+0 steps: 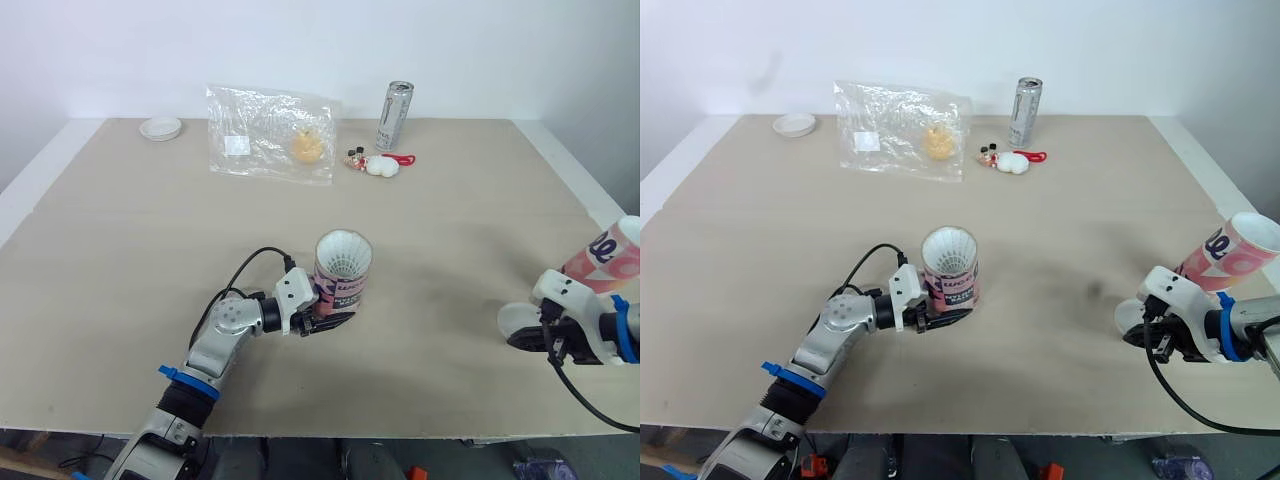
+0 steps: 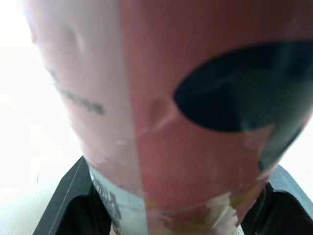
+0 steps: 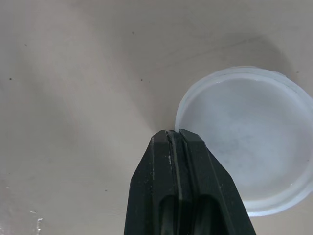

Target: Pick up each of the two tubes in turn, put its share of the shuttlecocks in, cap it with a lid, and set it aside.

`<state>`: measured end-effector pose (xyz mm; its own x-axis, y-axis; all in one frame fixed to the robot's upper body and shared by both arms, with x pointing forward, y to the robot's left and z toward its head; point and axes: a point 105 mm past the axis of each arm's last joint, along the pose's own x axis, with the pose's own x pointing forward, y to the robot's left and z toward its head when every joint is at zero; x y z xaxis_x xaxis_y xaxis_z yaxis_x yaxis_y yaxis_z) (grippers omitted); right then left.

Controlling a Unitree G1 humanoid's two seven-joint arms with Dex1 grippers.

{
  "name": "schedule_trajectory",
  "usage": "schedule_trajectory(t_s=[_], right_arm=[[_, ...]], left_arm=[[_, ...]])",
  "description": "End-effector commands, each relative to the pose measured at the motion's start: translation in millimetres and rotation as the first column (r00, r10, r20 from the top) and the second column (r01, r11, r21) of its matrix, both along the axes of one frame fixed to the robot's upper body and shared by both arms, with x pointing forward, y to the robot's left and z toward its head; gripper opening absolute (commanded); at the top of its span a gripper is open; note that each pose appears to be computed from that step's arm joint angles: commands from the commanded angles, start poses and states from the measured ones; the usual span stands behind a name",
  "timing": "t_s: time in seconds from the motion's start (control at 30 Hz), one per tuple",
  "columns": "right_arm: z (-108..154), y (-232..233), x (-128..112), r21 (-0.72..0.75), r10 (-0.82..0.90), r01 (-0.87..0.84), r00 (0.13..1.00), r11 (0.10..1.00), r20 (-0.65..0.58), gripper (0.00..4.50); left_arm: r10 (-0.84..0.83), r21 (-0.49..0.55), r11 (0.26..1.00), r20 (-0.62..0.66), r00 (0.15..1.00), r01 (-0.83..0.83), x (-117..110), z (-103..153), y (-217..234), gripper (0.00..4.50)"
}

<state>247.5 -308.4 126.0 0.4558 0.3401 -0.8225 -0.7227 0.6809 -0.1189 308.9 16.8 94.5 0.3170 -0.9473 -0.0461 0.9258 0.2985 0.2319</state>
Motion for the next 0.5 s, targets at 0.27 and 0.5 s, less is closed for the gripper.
schedule_trajectory(t_s=[0.27,0.5], right_arm=[[122,101,18,-0.010,0.526,-0.550,0.794,0.835,0.303,0.08],[168,165,13,-0.109,0.802,-0.820,0.508,0.562,0.314,0.08]], left_arm=[[-0.012,0.036,0.999,0.006,1.000,0.012,4,-6,0,2.75],[-0.006,0.037,0.999,0.010,1.000,0.006,9,-8,-1,2.75]])
